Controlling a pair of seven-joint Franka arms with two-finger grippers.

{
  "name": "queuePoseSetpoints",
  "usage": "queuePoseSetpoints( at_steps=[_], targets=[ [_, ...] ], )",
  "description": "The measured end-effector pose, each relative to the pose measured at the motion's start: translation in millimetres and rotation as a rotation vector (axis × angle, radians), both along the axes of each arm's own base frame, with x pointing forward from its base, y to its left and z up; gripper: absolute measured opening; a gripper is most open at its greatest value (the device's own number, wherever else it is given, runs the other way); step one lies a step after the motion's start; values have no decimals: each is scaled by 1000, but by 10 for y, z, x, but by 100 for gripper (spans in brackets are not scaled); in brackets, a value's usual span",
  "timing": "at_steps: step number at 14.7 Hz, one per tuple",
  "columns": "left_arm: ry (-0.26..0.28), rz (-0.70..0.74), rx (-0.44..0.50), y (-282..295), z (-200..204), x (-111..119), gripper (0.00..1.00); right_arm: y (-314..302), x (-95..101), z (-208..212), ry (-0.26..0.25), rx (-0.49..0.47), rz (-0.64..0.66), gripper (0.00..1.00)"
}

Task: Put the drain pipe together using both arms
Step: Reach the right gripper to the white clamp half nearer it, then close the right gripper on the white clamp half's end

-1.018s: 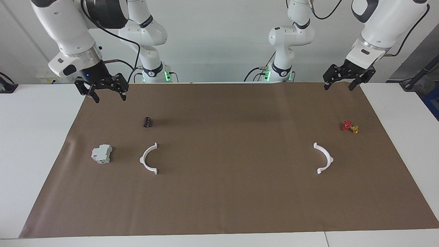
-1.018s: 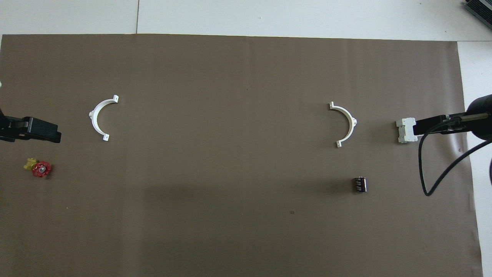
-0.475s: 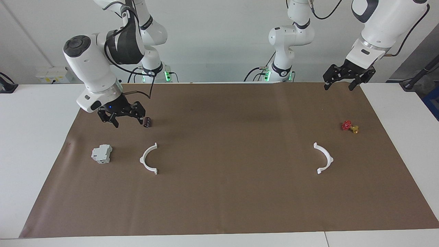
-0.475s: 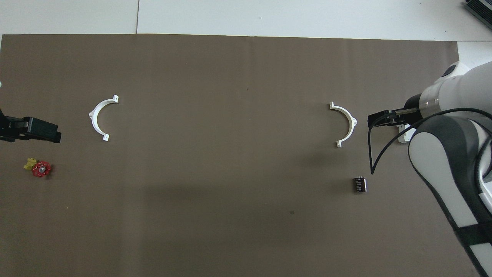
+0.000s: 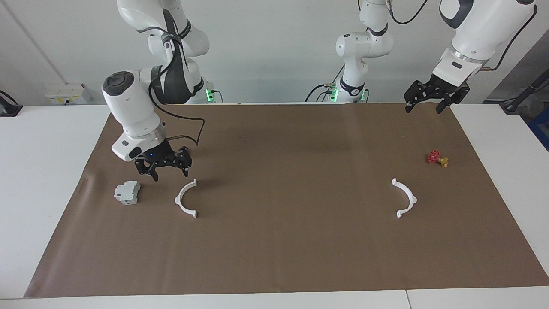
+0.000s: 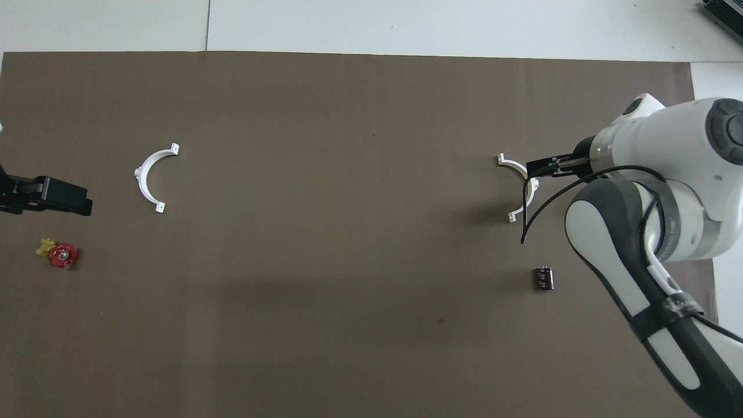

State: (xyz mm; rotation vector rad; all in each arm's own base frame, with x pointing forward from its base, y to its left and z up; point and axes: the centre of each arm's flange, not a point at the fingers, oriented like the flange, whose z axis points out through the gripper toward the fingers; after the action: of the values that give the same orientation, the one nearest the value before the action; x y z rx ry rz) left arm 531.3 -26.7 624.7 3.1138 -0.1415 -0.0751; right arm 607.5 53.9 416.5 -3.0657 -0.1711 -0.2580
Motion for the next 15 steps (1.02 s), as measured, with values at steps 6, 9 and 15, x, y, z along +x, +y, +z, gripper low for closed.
queuePoseSetpoints(
  at_steps=[6, 9, 15],
  targets=[
    [0, 0, 0, 0, 0, 0, 100, 127, 35, -713, 27, -19, 91, 100],
    [0, 0, 0, 0, 0, 0, 100, 67, 51, -826, 33, -33, 161, 100],
    [0, 0, 0, 0, 0, 0, 100, -123, 101, -956, 6, -51, 224, 100]
  ],
)
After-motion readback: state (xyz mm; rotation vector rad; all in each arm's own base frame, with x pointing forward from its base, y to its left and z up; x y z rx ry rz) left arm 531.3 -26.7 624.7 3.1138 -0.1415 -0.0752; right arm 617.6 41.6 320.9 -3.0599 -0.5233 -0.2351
